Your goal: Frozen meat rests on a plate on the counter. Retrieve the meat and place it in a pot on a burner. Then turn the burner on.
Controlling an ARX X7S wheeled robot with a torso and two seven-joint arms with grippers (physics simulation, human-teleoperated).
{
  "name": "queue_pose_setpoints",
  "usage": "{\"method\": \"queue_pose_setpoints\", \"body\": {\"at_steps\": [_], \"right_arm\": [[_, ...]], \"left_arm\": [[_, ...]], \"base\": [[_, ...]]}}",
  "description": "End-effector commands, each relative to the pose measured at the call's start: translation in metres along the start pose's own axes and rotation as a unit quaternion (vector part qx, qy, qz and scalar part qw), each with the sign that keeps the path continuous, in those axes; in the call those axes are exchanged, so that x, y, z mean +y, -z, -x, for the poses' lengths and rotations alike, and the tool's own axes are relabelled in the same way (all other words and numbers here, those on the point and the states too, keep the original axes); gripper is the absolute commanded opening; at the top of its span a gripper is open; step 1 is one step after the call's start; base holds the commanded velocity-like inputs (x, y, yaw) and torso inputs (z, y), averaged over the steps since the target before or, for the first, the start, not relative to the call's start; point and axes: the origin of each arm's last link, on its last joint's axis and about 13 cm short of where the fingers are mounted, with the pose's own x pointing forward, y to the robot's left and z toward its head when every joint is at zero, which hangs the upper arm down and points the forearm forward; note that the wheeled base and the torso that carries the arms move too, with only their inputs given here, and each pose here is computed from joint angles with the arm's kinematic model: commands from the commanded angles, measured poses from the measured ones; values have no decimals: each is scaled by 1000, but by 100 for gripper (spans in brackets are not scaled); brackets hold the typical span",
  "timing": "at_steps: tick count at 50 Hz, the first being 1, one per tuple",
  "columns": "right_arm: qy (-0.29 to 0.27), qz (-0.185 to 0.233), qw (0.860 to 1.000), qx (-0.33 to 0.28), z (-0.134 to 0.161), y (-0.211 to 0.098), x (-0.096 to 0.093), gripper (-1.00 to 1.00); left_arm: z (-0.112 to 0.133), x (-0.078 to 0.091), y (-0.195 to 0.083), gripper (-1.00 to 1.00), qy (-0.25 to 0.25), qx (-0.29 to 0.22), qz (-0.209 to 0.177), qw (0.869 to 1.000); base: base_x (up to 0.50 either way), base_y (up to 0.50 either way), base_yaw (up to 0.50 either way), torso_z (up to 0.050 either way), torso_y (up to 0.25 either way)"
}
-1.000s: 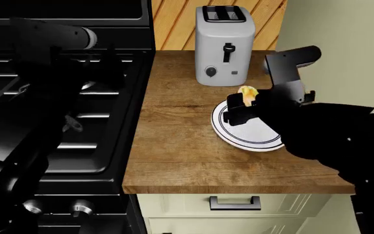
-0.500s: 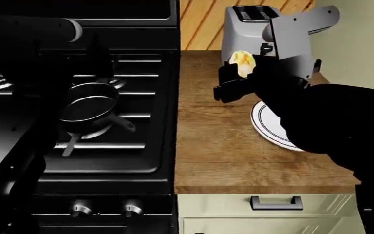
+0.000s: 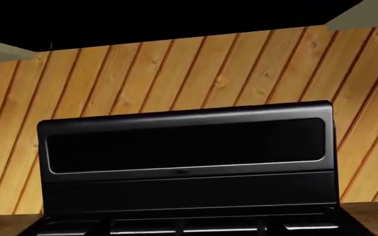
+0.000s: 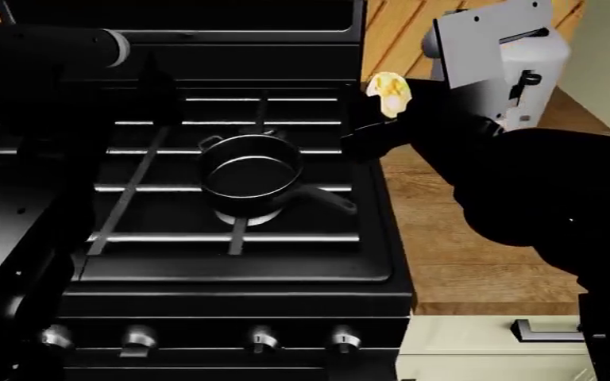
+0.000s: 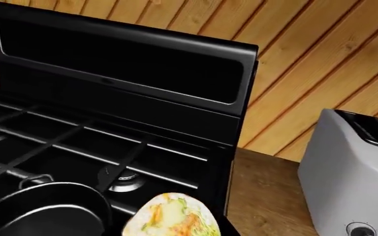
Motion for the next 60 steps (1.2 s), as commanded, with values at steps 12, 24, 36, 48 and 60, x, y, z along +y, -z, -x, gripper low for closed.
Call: {"method": "queue_pose_setpoints", "body": {"at_steps": [12,24,36,48,60], "right_arm": [[-3,8,1000,1,-2,1,1,-100],[-3,7,1000,2,-8,1,0,-100],[-2,-1,999,34,-24,-10,-3,-100],[-15,-23,992,123,-52,-26,-9,-100],[-27,-12,985,168,-75,-18,-9,-100]], "left_arm": [[0,0,0,100,1,-1,-2,1000],[0,0,0,100,-1,2,-2,1000],[0,0,0,100,-1,6,2,1000],[1,0,0,100,-9,15,18,1000],[1,-1,0,100,-18,28,28,999]], "base": [[0,500,0,0,0],[0,445,0,0,0],[0,0,0,0,0],[0,0,0,0,0],[0,0,0,0,0]]}}
